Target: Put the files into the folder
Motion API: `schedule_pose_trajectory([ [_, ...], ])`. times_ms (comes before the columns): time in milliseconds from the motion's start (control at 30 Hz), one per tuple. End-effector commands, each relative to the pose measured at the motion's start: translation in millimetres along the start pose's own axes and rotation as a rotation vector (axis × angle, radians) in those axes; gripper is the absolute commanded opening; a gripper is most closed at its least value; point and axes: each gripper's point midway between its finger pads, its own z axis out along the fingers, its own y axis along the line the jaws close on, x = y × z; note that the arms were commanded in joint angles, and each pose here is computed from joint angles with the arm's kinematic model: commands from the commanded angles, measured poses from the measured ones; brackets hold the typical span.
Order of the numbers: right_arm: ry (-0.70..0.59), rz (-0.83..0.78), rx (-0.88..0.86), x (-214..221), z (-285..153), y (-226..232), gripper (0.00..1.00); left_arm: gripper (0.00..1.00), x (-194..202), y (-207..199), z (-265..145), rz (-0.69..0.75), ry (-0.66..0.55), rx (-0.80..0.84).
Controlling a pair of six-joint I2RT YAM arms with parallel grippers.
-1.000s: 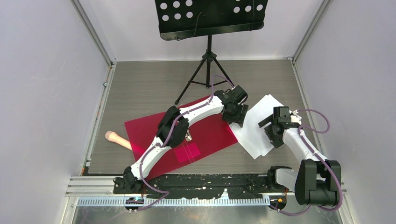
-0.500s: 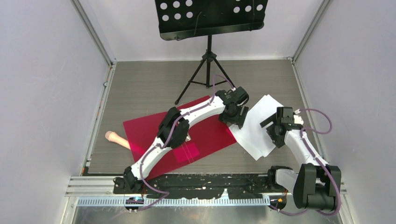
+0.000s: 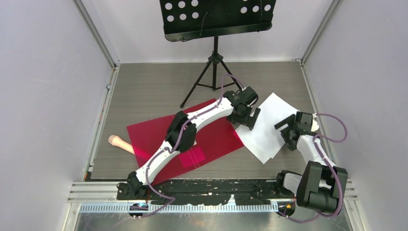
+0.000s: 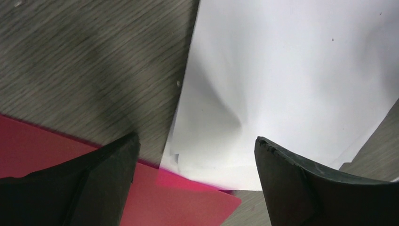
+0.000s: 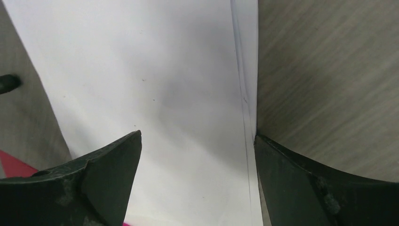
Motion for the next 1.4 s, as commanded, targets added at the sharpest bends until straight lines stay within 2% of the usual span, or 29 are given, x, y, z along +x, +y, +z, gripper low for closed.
schedule_pose_trajectory([
  [0, 0.107, -0.014, -0.126, 27.1, 15.8, 12.9, 0.96, 0.96, -9.0, -7.3, 8.0, -0.03, -0.008, 0.052],
  [200, 0.162, -0.004, -0.2, 39.4, 20.1, 23.9, 0.97, 0.92, 8.9, -31.1, 29.6, -0.155, 0.072, 0.157],
  [333, 0.187, -0.023, -0.222, 40.1, 20.4, 31.7, 0.97, 0.81, 14.4, -41.3, 32.6, -0.186, 0.104, 0.206],
  [467, 0.194, -0.033, -0.223, 38.9, 20.6, 34.3, 0.98, 0.71, 4.2, -47.8, 16.8, -0.187, 0.077, 0.232],
  [667, 0.166, -0.07, -0.22, 28.4, 12.8, 38.0, 0.99, 0.5, -24.7, -57.6, -25.6, -0.236, 0.011, 0.306],
  [767, 0.158, -0.086, -0.242, 22.9, 4.2, 45.1, 0.98, 0.32, -40.3, -54.1, -49.4, -0.308, -0.009, 0.357],
  [833, 0.142, -0.097, -0.237, 16.6, -2.0, 46.7, 0.98, 0.26, -51.0, -52.7, -70.2, -0.345, -0.026, 0.404],
  [1067, 0.126, -0.077, -0.319, 10.8, -20.7, 62.2, 0.96, 0.2, -71.3, -53.0, -130.7, -0.402, -0.055, 0.536],
  [1367, 0.161, 0.081, -0.677, 16.8, -42.7, 116.5, 0.95, 0.19, -61.1, -59.7, -164.1, -0.477, 0.008, 0.686],
])
